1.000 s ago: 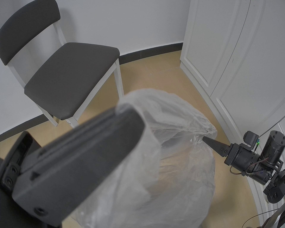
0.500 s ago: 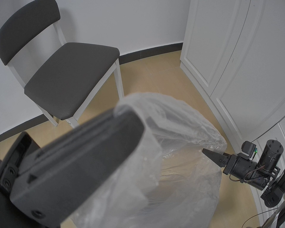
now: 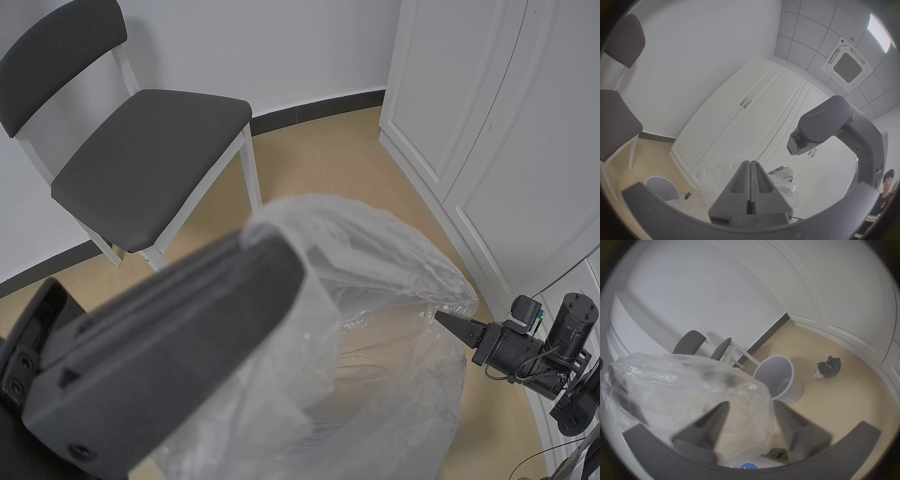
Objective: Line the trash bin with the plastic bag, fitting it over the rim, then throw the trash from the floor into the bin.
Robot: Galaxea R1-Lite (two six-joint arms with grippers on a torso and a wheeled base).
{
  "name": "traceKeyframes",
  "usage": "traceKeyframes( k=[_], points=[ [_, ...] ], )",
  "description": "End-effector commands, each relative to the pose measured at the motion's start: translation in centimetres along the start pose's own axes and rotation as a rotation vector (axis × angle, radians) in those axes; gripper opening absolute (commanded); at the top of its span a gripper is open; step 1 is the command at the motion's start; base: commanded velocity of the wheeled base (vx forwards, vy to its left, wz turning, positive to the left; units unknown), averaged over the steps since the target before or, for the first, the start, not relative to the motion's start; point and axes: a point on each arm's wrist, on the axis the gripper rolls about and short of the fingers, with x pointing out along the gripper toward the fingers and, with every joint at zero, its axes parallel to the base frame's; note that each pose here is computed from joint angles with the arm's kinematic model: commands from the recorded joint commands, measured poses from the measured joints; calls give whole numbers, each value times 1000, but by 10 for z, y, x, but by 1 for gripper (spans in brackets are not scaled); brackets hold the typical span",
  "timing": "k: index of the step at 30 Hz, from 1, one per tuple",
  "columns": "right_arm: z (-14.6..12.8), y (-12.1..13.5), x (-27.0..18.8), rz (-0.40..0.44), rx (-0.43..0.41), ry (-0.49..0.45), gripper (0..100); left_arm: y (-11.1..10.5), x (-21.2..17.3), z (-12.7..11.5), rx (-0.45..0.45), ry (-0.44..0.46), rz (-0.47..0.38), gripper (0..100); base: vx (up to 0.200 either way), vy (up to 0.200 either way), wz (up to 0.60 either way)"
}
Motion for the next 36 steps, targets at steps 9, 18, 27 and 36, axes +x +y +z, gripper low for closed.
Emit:
traceKeyframes(
  k=[9, 18, 27, 36],
  points=[
    [4, 3, -1, 13, -9, -31, 0, 1, 1, -6, 1, 25, 5, 0, 0, 0, 0],
    [15, 5, 7, -20, -30, -114, 0, 22, 7, -28, 64, 160, 110, 0, 0, 0, 0],
    [47, 21, 8, -115, -44, -198, 0, 32, 10, -38, 87, 230, 160, 0, 0, 0, 0],
    [90, 57, -29, -237, -5, -78, 0, 37, 11, -44, 101, 252, 181, 0, 0, 0, 0]
  ],
)
